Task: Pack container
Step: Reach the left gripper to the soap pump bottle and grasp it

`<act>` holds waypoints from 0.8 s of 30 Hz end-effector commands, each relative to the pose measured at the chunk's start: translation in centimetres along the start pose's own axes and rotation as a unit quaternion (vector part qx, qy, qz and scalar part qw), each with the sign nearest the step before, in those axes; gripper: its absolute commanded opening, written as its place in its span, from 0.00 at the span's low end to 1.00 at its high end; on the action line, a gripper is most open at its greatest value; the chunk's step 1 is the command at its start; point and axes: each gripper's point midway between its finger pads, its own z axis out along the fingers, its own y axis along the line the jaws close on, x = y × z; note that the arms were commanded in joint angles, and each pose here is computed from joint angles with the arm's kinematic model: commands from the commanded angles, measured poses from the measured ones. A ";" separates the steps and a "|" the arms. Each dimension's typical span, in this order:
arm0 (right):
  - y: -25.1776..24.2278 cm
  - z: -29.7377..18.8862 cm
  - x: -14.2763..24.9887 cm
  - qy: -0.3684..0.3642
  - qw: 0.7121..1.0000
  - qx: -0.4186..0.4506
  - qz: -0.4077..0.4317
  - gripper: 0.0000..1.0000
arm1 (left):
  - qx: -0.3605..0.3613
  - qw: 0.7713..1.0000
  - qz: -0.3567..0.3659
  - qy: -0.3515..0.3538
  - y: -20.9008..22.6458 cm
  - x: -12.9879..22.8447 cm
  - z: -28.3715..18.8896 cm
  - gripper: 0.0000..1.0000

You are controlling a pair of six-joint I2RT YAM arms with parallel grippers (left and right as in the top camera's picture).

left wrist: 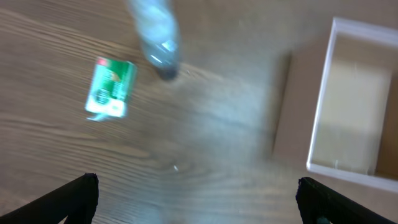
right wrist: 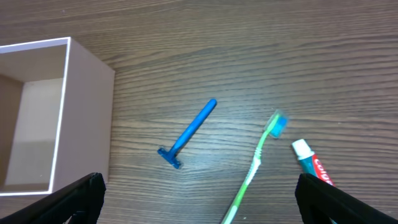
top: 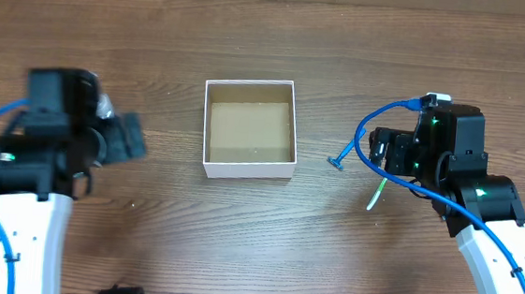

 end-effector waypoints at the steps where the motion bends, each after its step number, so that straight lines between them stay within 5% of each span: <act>1: -0.3 -1.0 -1.4 -0.023 1.000 0.011 0.003 1.00 | -0.025 0.996 -0.071 -0.049 3.4 -4.2 -2.0 1.00; 24: -0.3 -0.9 -1.3 -0.021 1.000 0.011 0.003 1.00 | 0.020 0.991 0.009 0.132 3.7 -4.7 15.6 1.00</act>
